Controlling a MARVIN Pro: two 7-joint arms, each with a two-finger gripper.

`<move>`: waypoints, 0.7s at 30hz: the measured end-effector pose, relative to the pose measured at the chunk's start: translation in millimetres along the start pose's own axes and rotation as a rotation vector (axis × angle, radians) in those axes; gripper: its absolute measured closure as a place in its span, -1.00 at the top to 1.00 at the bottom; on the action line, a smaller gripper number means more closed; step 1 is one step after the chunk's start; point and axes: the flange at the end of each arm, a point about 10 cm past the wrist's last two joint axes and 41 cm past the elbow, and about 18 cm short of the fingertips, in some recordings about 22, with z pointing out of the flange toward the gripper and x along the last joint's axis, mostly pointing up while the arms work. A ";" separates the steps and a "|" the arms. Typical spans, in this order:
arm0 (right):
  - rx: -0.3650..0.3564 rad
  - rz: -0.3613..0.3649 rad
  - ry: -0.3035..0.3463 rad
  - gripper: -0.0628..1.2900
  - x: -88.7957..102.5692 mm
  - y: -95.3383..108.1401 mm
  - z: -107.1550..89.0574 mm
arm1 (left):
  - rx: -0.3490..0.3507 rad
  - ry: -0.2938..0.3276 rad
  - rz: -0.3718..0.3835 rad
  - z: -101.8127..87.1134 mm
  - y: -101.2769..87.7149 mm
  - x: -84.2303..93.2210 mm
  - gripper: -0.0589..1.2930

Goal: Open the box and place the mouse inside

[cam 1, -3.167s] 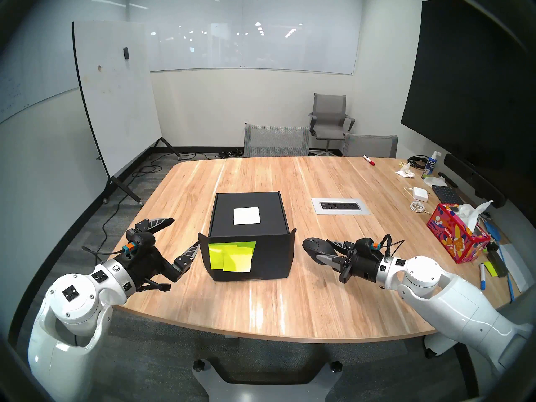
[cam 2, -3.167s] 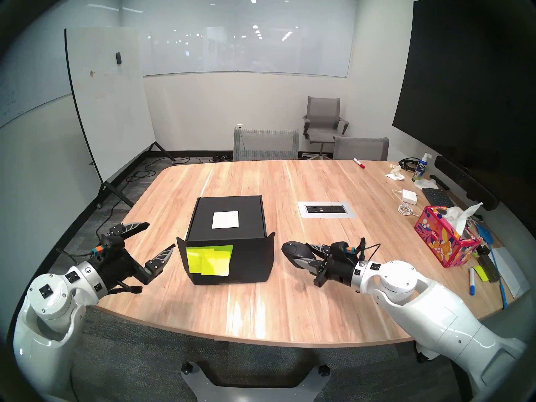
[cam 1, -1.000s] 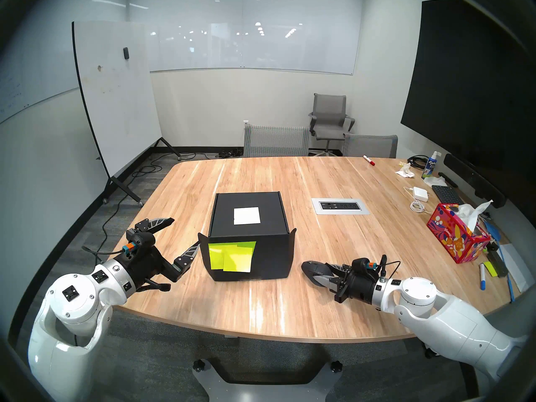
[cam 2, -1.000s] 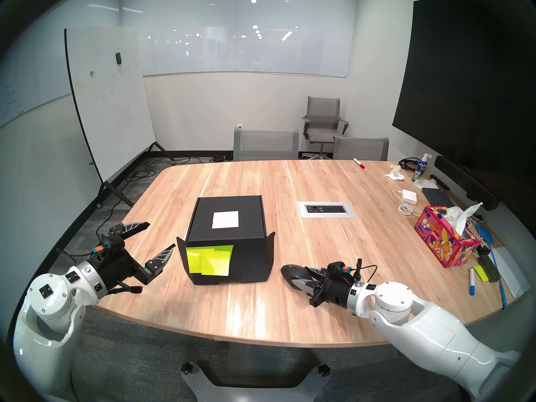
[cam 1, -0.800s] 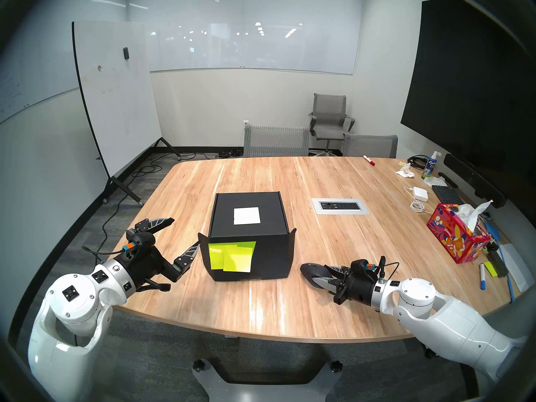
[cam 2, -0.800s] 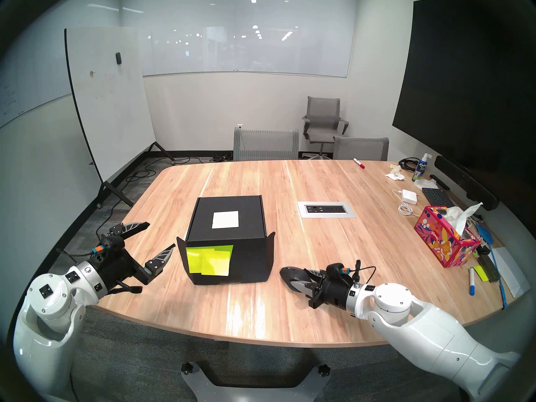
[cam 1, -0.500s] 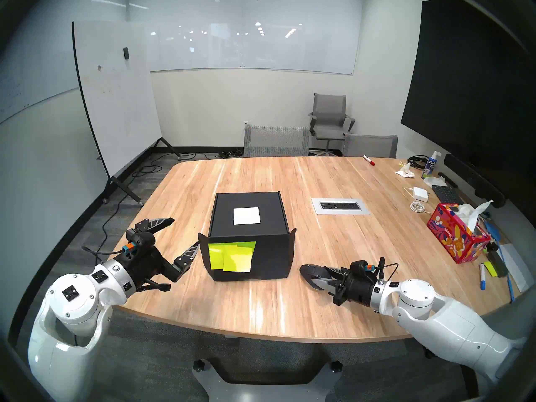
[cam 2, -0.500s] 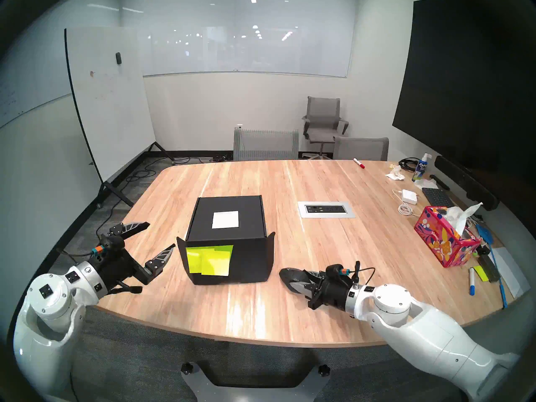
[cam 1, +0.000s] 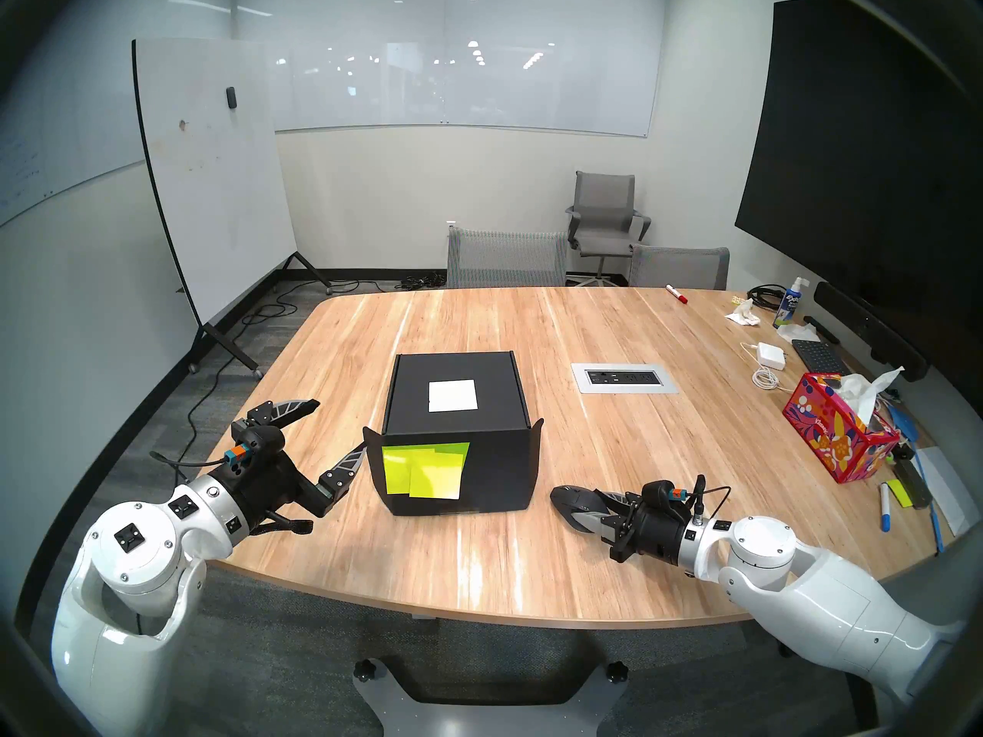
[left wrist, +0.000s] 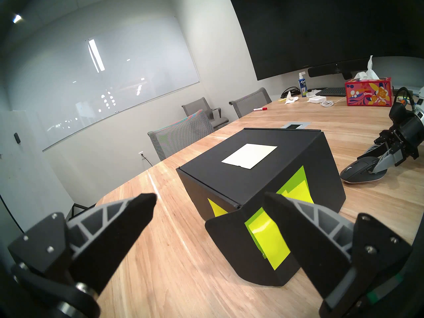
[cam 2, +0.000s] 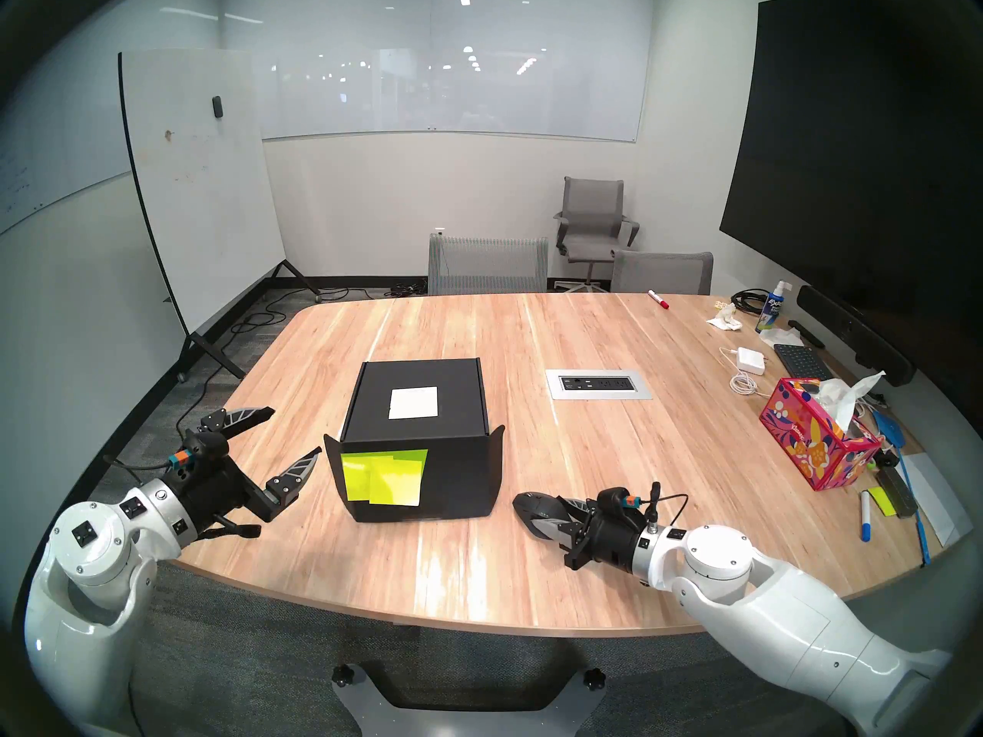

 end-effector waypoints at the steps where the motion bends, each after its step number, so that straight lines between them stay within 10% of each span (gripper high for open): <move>1: -0.001 -0.002 -0.001 -0.18 -0.2 0.0 0.0 | 0.000 0.000 0.000 0.0 0.0 0.0 0.97; 21: 0.003 0.006 -0.005 -0.18 -4.3 -3.1 0.4 | 0.000 0.000 0.000 0.0 0.0 0.1 0.97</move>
